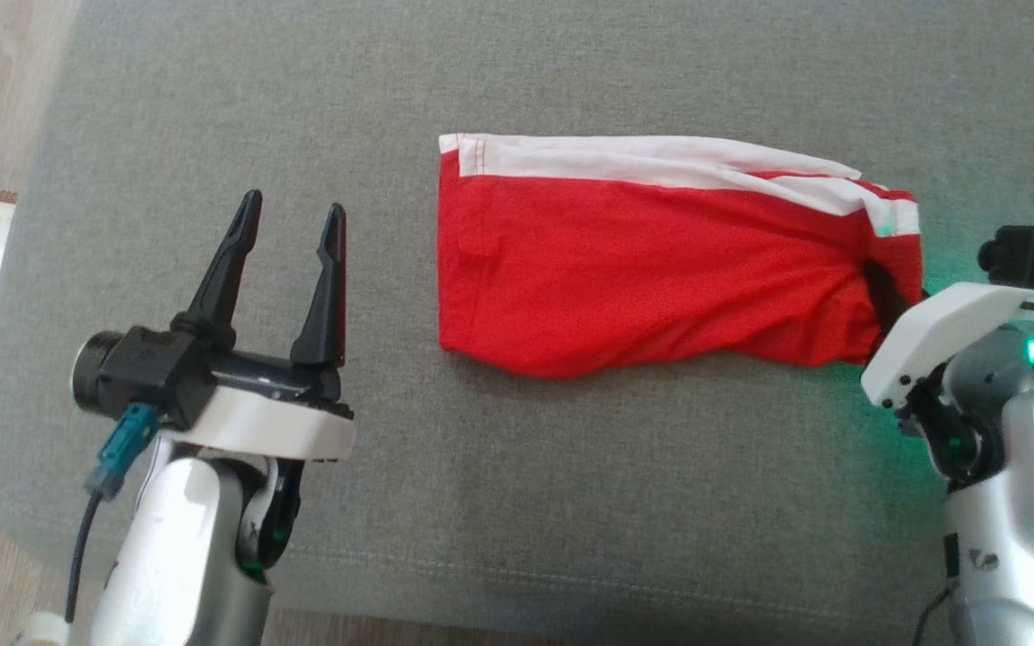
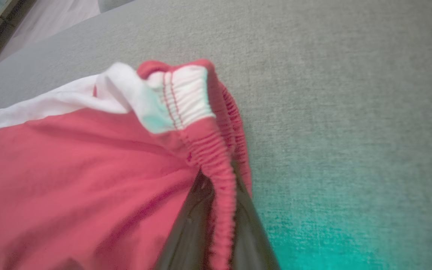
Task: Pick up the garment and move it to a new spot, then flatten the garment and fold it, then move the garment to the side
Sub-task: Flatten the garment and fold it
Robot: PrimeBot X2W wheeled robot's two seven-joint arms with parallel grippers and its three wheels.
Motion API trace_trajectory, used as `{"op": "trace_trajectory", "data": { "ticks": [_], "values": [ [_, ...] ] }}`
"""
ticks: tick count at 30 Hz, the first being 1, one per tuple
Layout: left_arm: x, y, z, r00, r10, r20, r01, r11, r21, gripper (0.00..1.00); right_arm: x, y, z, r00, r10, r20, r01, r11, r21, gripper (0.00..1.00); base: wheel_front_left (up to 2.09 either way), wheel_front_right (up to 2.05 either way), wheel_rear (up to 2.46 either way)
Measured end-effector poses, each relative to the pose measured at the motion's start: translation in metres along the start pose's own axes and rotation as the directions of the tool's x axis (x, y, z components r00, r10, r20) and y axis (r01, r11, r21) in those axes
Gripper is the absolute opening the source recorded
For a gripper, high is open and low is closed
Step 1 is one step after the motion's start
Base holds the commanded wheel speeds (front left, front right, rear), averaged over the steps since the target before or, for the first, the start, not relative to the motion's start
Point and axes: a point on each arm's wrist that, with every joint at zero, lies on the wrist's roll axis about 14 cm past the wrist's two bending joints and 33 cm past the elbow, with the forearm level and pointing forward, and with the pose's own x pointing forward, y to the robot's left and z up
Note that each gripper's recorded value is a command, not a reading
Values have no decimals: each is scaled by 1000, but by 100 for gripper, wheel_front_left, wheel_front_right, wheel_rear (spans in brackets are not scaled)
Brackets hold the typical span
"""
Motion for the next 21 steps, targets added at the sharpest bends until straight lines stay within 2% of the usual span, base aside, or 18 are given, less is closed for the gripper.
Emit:
{"op": "trace_trajectory", "data": {
  "ticks": [5, 13, 17, 21],
  "values": [
    [0, -3, 5, 1000, -10, 13, 10, 1000, 4, 100, -13, 3, -6, 1000, 20, -9, -20, 1000, 7, 0, 0, 0, 0],
    [0, -10, 11, 999, -31, 29, 31, 999, 10, 100, -46, -29, -10, 1000, -24, -15, 24, 998, 54, 0, 0, 0, 0],
    [1, -14, 11, 999, -44, 33, 43, 999, 6, 100, -54, -24, -7, 1000, 13, -6, -13, 994, 111, 0, 0, 0, 0],
    [2, -18, 12, 998, -56, 35, 56, 998, 11, 100, -59, -3, 5, 994, 109, 16, -110, 975, 194, 0, 0, 0, 0]
  ]
}}
